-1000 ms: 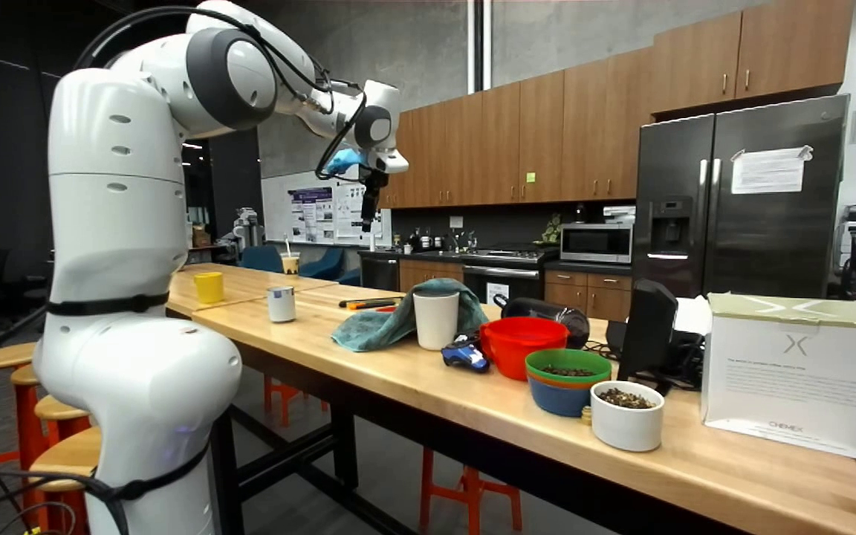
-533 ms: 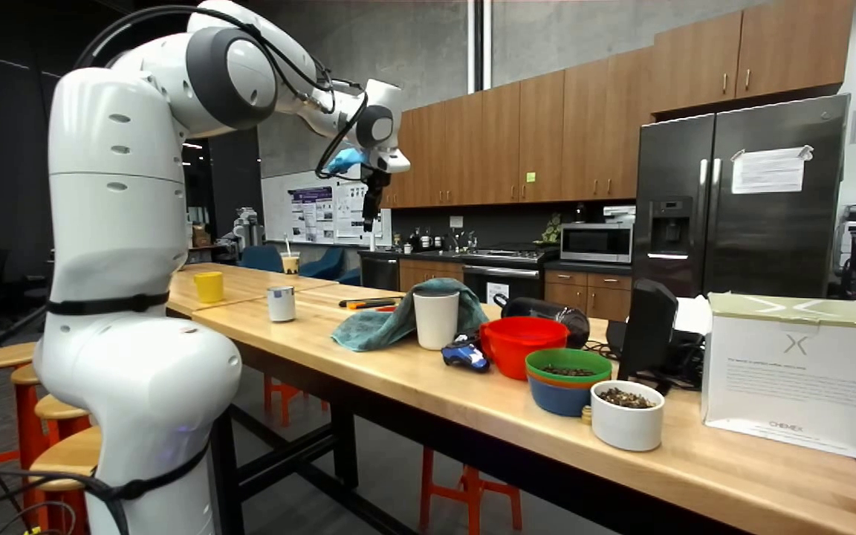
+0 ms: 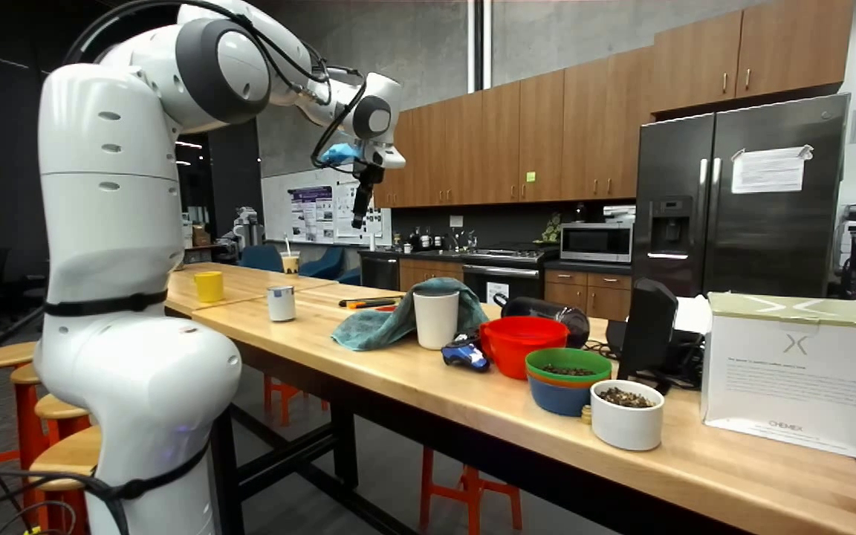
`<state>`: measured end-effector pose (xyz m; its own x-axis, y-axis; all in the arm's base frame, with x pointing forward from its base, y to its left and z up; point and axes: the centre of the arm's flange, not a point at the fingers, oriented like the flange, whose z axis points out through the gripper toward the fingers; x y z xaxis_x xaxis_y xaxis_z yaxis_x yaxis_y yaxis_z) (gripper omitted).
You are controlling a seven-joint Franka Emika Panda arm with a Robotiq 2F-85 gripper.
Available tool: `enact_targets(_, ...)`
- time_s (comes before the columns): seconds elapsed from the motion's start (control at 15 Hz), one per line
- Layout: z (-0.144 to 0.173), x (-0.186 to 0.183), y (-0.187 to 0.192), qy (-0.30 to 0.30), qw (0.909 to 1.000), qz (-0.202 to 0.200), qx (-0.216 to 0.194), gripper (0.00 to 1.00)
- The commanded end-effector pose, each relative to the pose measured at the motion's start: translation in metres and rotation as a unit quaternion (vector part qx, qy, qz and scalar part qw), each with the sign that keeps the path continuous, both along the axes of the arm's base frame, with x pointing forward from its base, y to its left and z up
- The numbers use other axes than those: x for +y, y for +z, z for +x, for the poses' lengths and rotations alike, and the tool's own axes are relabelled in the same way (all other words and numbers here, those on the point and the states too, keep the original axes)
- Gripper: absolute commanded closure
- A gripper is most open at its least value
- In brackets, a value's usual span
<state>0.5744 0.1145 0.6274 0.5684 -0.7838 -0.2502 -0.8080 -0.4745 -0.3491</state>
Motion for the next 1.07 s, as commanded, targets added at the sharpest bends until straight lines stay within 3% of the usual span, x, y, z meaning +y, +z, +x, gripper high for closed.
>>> enact_targets(0.0, -0.033, 0.003, 0.017, 0.036, 0.9993, 0.007, 0.01, 0.0)
enact_targets(0.6, -0.052, 0.017, 0.03, 0.064, 0.998, 0.0, 0.006, 0.0)
enact_targets(1.0, -0.039, 0.021, 0.028, 0.06, 0.9981, -0.003, 0.01, 0.0)
